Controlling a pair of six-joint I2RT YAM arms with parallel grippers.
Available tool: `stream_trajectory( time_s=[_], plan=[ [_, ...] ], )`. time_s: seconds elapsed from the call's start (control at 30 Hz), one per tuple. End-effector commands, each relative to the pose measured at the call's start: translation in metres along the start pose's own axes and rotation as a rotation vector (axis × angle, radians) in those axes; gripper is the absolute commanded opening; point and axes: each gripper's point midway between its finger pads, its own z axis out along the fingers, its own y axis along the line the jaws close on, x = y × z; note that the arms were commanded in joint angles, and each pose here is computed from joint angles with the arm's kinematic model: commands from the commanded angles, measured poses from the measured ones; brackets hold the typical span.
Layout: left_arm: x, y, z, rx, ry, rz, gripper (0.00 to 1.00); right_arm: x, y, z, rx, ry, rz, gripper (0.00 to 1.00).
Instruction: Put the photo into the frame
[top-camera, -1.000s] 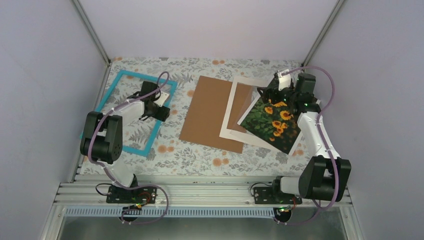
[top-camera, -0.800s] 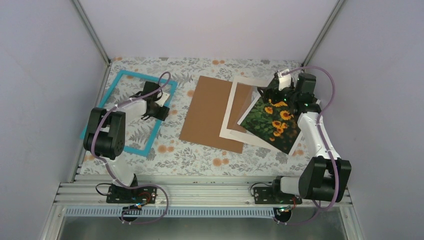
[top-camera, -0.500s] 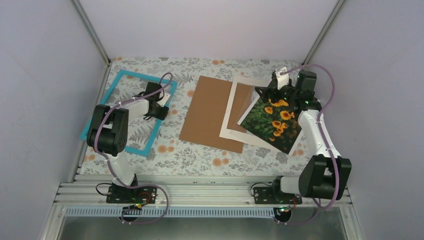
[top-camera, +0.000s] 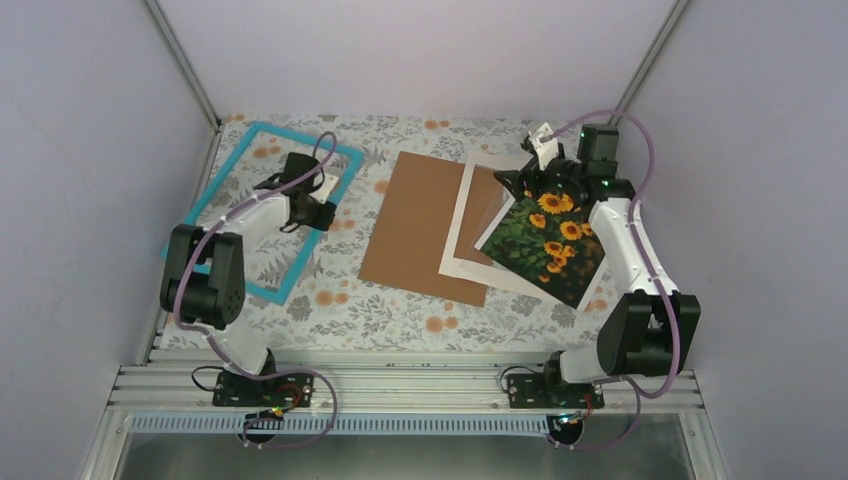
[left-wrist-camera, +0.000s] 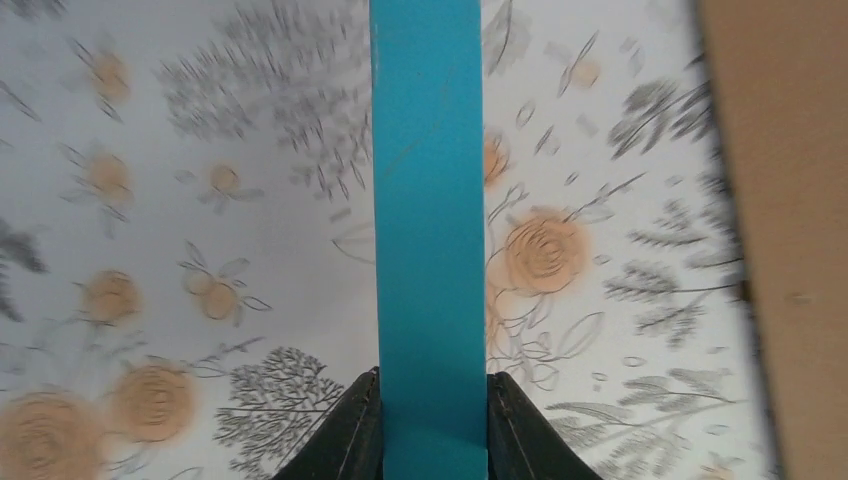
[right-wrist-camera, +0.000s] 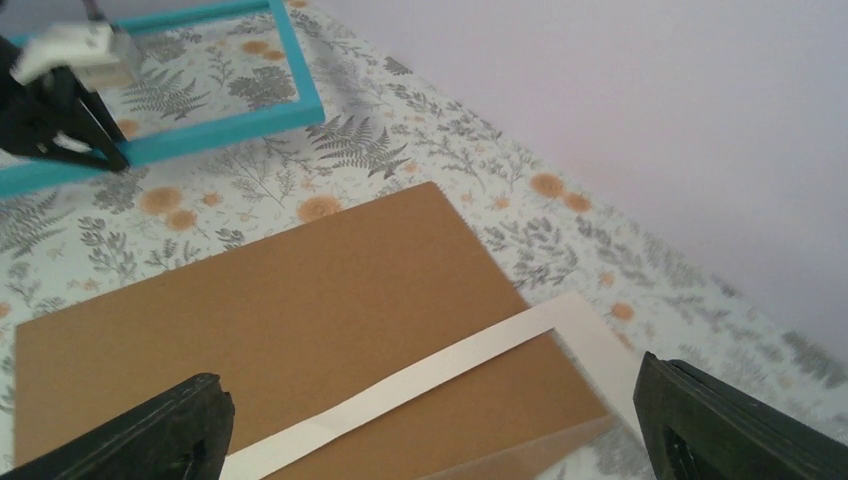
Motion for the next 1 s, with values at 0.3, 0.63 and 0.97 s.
stream_trajectory(
  time_s=[0.3, 0.63, 0.97],
  plan=[
    [-0.107, -0.051, -0.191, 0.219, -0.429, 0.173, 0.02, -0.120, 0.038, -0.025, 0.125, -0.122, -0.804, 0.97],
    [-0.111, -0.133, -0.272, 0.517, -0.490, 0.353, 0.02, -0.164, 0.125, -0.013, 0.356, -0.211, -1.382, 0.87],
    [-0.092, -0.176, -0.279, 0.598, -0.430, 0.478, 0.02, -0.174, 0.183, 0.005, 0.423, -0.226, -1.607, 0.84]
  ],
)
